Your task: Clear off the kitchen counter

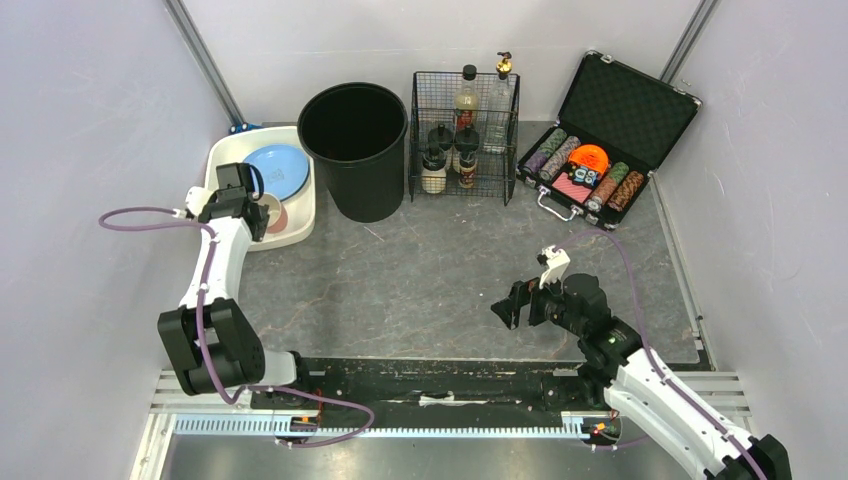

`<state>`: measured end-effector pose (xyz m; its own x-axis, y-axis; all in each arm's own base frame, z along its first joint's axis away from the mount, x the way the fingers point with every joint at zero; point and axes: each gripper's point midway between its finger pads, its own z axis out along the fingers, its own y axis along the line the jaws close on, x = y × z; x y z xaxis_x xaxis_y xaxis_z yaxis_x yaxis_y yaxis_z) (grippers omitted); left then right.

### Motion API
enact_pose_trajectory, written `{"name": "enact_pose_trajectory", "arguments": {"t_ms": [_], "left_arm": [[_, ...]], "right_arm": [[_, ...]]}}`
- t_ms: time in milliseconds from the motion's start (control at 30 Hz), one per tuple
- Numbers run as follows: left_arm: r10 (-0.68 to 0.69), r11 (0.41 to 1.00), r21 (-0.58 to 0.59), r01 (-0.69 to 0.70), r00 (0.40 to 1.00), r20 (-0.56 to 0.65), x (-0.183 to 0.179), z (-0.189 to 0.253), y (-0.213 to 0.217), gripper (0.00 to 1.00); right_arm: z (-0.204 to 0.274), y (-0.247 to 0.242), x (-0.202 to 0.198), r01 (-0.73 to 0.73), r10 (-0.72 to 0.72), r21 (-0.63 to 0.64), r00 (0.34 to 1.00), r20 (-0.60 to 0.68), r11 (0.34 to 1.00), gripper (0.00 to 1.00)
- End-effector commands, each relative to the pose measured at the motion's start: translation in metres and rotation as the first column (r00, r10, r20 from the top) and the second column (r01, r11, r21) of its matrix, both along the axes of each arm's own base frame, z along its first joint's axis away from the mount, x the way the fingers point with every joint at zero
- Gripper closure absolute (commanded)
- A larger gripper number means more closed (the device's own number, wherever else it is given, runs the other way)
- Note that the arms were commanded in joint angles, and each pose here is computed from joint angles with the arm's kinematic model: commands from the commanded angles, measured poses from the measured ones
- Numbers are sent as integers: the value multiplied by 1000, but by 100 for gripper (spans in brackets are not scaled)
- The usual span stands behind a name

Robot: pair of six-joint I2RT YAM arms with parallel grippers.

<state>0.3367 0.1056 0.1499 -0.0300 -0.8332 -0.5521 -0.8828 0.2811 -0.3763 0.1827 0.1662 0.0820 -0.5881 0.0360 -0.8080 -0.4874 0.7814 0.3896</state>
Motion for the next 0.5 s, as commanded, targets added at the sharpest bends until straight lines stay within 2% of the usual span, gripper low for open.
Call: {"name": "enact_pose_trajectory", "arguments": {"t_ms": [0,267,467], "left_arm": [[221,975,-32,-218,967,129,8,28,17,98],[348,937,-89,-338,928,135,-3,25,16,97],[391,919,-111,-379,913,114,2,21,14,86]], "right_arm": [[11,8,6,-18,16,36,999,45,999,4],[9,10,9,-21,20,31,999,30,999,4],[9,13,10,-29,29,33,999,18,999,4]]}}
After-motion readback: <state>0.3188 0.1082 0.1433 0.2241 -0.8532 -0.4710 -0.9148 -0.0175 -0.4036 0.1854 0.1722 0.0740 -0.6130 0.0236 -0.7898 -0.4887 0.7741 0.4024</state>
